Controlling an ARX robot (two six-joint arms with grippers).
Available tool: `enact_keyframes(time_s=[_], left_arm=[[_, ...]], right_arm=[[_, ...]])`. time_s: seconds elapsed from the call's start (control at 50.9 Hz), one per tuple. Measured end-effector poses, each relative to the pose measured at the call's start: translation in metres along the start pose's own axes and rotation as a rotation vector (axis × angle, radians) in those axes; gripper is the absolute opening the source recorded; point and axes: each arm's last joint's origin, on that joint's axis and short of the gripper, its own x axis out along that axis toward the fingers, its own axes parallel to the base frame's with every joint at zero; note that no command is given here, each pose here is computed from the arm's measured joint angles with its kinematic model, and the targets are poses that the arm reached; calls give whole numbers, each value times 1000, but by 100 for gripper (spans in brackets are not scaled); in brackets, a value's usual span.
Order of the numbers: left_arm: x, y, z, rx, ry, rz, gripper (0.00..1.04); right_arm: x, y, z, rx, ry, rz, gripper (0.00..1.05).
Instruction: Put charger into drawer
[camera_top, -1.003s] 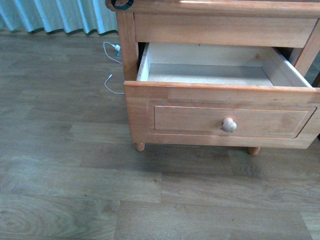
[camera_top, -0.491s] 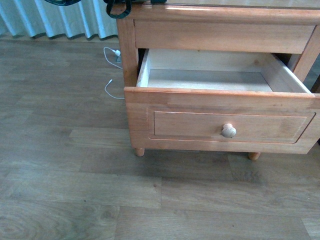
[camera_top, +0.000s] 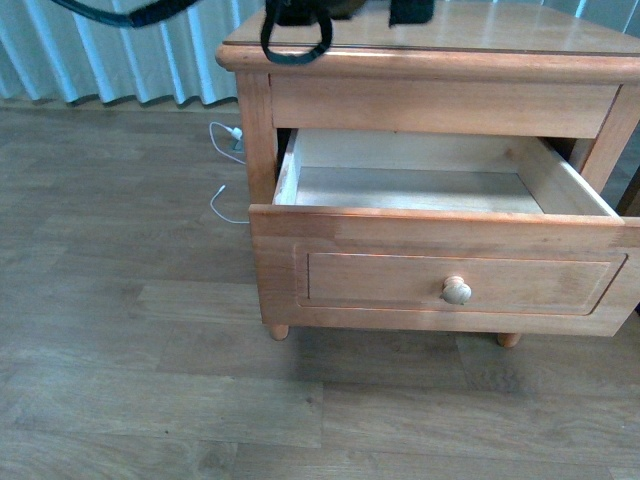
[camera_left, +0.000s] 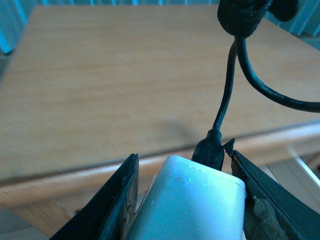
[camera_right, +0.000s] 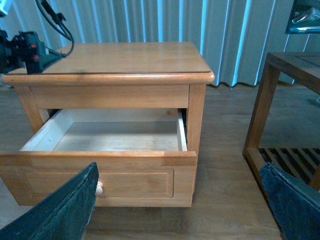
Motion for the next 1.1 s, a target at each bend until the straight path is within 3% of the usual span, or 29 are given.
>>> enact_keyframes(time_s=[0.236, 0.629, 0.904, 1.101], left_arm=[[-3, -24, -24, 5, 50, -42, 51], [20, -26, -76, 6, 163, -6, 51], [25, -24, -78, 0, 151, 23, 99], [14, -9, -63, -15, 94, 68, 99]], right_arm=[[0, 0, 0, 0, 0, 0, 97], [0, 0, 0, 0, 0, 0, 97], [0, 0, 0, 0, 0, 0, 97], [0, 0, 0, 0, 0, 0, 97]])
